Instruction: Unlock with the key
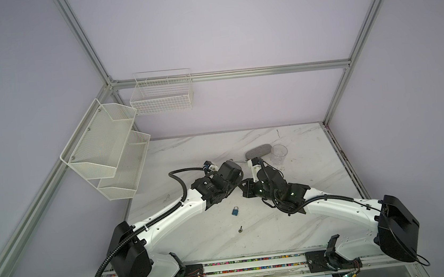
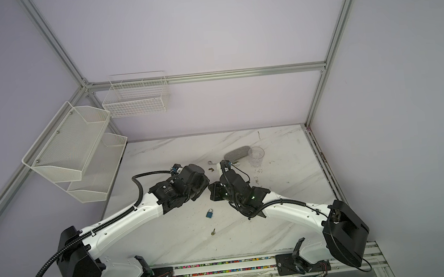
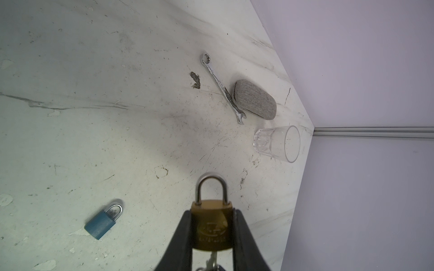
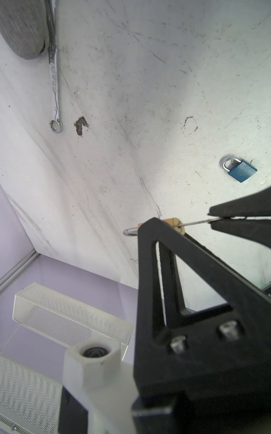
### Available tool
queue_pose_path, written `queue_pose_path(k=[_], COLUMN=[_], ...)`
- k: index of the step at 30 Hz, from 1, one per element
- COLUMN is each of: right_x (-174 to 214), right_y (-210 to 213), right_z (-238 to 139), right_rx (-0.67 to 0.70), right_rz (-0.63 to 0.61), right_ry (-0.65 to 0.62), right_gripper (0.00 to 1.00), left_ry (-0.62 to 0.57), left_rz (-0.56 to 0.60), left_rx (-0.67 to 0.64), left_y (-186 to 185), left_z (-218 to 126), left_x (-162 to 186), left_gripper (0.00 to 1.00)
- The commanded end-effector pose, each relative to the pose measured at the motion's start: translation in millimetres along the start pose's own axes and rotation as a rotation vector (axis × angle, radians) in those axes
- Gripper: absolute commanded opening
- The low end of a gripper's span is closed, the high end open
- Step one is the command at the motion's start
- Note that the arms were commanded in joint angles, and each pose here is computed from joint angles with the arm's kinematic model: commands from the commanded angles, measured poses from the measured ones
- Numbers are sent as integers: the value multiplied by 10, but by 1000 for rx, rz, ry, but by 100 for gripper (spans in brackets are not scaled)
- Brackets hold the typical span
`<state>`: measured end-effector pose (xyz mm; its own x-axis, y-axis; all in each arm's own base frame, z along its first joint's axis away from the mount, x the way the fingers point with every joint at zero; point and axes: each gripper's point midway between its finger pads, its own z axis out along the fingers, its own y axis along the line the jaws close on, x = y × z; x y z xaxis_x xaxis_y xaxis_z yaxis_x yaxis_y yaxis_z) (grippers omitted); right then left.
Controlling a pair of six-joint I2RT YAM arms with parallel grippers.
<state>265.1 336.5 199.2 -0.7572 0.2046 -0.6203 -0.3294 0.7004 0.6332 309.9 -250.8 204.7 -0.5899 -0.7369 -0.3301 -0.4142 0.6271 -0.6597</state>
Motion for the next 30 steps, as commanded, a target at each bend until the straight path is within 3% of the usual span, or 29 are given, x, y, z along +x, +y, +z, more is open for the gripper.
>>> queue_pose_path(k=[1,12,23,30], right_x=[-98,54,-320,-368], right_y=[84,119,99,-23], right_z=[-1,128,3,0], right_rx=[-9,-45,-83,-13], right_rz=[-7,10,65,85], right_ry=[-32,32,-21,-45], right_gripper=[0,0,0,0], left_ry=[3,-35,-14,-8], left_rz=[-21,62,132,120], left_rx=[56,41,2,7], left_y=[-116,-168,-59,-67], left_z=[-94,-147,-150,-184], left_x=[-15,-16,78,76], left_gripper=[0,0,0,0])
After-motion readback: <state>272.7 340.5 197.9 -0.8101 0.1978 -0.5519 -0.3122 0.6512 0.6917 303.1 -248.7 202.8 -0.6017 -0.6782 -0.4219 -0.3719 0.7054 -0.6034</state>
